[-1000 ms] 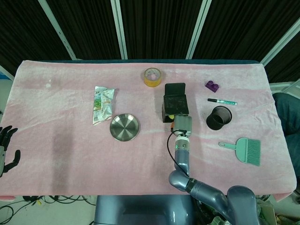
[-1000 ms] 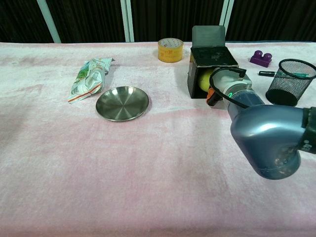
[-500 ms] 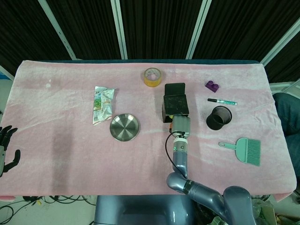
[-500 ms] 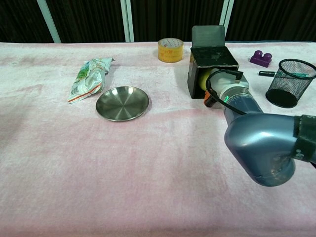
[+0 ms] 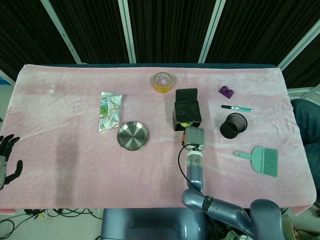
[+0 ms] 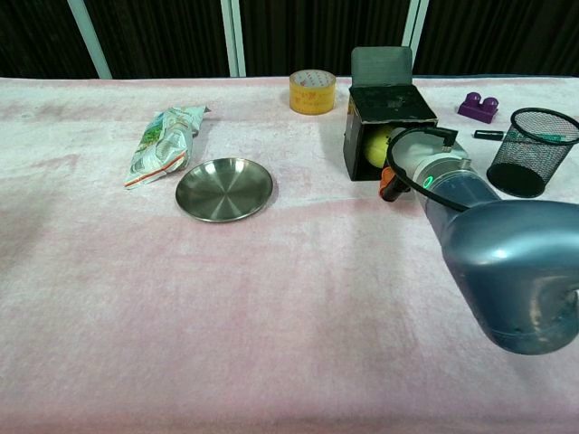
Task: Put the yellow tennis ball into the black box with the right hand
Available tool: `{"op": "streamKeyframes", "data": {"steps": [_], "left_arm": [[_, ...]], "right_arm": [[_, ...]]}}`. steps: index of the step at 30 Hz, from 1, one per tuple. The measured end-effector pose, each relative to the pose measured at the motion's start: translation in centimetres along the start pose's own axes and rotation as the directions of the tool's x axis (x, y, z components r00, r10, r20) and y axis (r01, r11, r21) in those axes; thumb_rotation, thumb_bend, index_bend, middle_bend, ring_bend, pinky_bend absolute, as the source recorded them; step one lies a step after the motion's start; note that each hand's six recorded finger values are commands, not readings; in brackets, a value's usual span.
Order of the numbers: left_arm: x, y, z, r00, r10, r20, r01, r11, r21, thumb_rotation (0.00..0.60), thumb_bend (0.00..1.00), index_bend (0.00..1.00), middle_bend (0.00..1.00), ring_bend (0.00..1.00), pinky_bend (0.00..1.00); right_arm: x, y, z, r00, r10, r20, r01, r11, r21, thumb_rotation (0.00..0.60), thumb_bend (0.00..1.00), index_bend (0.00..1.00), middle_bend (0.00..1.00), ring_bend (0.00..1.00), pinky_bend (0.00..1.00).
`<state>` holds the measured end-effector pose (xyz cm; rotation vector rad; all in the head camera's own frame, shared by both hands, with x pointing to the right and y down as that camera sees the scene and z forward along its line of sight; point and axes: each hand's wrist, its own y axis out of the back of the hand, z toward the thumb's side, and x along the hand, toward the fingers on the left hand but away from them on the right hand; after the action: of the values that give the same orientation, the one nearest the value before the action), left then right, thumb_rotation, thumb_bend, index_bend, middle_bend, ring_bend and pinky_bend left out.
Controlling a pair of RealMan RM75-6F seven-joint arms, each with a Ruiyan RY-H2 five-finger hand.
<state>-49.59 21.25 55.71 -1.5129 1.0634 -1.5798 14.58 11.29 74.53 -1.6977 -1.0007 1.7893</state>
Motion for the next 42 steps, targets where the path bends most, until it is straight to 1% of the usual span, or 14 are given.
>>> {"op": "streamKeyframes", "data": {"steps": [3, 5, 8, 12, 13, 16, 19, 23, 25, 28, 31, 33, 38, 42], "left_arm": [[-0.1, 0.0, 0.0, 1.000, 0.002, 0.000, -0.002, 1.000, 0.000, 0.600, 0.49, 0.12, 0.08, 0.01, 0.02], [-0.1, 0.0, 0.0, 1.000, 0.002, 0.001, -0.002, 1.000, 0.001, 0.600, 0.49, 0.12, 0.08, 0.01, 0.02], [-0.1, 0.0, 0.1, 1.000, 0.002, 0.002, -0.002, 1.000, 0.003, 0.600, 0.49, 0.12, 0.08, 0.01, 0.02], [-0.1, -0.1, 0.1, 1.000, 0.002, 0.002, -0.002, 1.000, 0.005, 0.600, 0.49, 0.12, 0.08, 0.01, 0.02], [-0.2, -0.1, 0.1, 1.000, 0.002, 0.002, -0.002, 1.000, 0.005, 0.600, 0.49, 0.12, 0.08, 0.01, 0.02], [-0.2, -0.1, 0.2, 1.000, 0.002, 0.003, -0.002, 1.000, 0.006, 0.600, 0.49, 0.12, 0.08, 0.01, 0.02], [-0.2, -0.1, 0.2, 1.000, 0.002, 0.004, -0.002, 1.000, 0.008, 0.600, 0.49, 0.12, 0.08, 0.01, 0.02], [-0.2, -0.1, 0.2, 1.000, 0.003, 0.003, -0.003, 1.000, 0.008, 0.600, 0.49, 0.12, 0.08, 0.01, 0.02], [-0.1, -0.1, 0.2, 1.000, 0.004, 0.003, -0.004, 1.000, 0.008, 0.600, 0.49, 0.12, 0.08, 0.01, 0.02], [-0.1, -0.1, 0.2, 1.000, 0.006, 0.002, -0.006, 1.000, 0.007, 0.600, 0.49, 0.12, 0.08, 0.01, 0.02], [-0.1, -0.1, 0.2, 1.000, 0.007, 0.003, -0.007, 1.000, 0.006, 0.600, 0.49, 0.12, 0.08, 0.01, 0.02], [-0.1, 0.0, 0.2, 1.000, 0.007, 0.004, -0.008, 1.000, 0.006, 0.600, 0.49, 0.12, 0.08, 0.01, 0.02], [-0.1, 0.0, 0.3, 1.000, 0.008, 0.009, -0.008, 1.000, 0.006, 0.600, 0.49, 0.12, 0.08, 0.01, 0.01], [-0.3, 0.0, 0.5, 1.000, 0.008, 0.016, -0.008, 1.000, 0.004, 0.600, 0.49, 0.12, 0.08, 0.01, 0.01]], "right_arm": [[1.2, 0.9, -0.4, 1.000, 0.018, -0.018, -0.018, 1.000, -0.015, 0.600, 0.56, 0.99, 0.61, 0.65, 0.78], [2.2, 1.8, -0.8, 0.999, 0.029, -0.033, -0.029, 0.999, -0.025, 0.600, 0.55, 0.97, 0.54, 0.59, 0.75], [3.7, 3.4, -1.9, 0.998, 0.037, -0.048, -0.039, 0.999, -0.033, 0.600, 0.51, 0.86, 0.43, 0.50, 0.69], [5.5, 5.6, -4.4, 0.998, 0.047, -0.043, -0.049, 0.998, -0.038, 0.600, 0.40, 0.62, 0.25, 0.34, 0.50], [5.9, 6.1, -5.0, 0.998, 0.051, -0.039, -0.053, 0.998, -0.039, 0.600, 0.36, 0.54, 0.20, 0.30, 0.44], [7.3, 7.4, -7.3, 0.997, 0.074, -0.025, -0.075, 0.996, -0.045, 0.600, 0.26, 0.34, 0.10, 0.20, 0.31], [8.4, 8.5, -9.5, 0.995, 0.101, -0.015, -0.102, 0.993, -0.061, 0.600, 0.22, 0.21, 0.05, 0.15, 0.26], [10.1, 9.5, -12.2, 0.991, 0.133, -0.022, -0.135, 0.984, -0.115, 0.600, 0.19, 0.13, 0.01, 0.11, 0.23], [10.7, 9.9, -13.0, 0.991, 0.127, -0.031, -0.130, 0.982, -0.138, 0.600, 0.18, 0.10, 0.00, 0.09, 0.22], [11.6, 10.5, -13.9, 0.995, 0.084, -0.058, -0.092, 0.985, -0.148, 0.600, 0.15, 0.04, 0.00, 0.05, 0.21], [12.5, 11.4, -14.7, 0.996, 0.001, -0.094, -0.013, 0.992, -0.124, 0.600, 0.13, 0.00, 0.00, 0.04, 0.21], [13.4, 11.9, -15.5, 0.990, -0.070, -0.122, 0.058, 0.993, -0.102, 0.600, 0.12, 0.00, 0.00, 0.03, 0.21], [16.4, 12.0, -18.4, 0.958, -0.228, -0.173, 0.220, 0.973, -0.069, 0.600, 0.12, 0.00, 0.00, 0.03, 0.21], [18.5, 10.8, -21.5, 0.937, -0.299, -0.182, 0.301, 0.954, -0.018, 0.600, 0.12, 0.00, 0.00, 0.03, 0.21]]}}
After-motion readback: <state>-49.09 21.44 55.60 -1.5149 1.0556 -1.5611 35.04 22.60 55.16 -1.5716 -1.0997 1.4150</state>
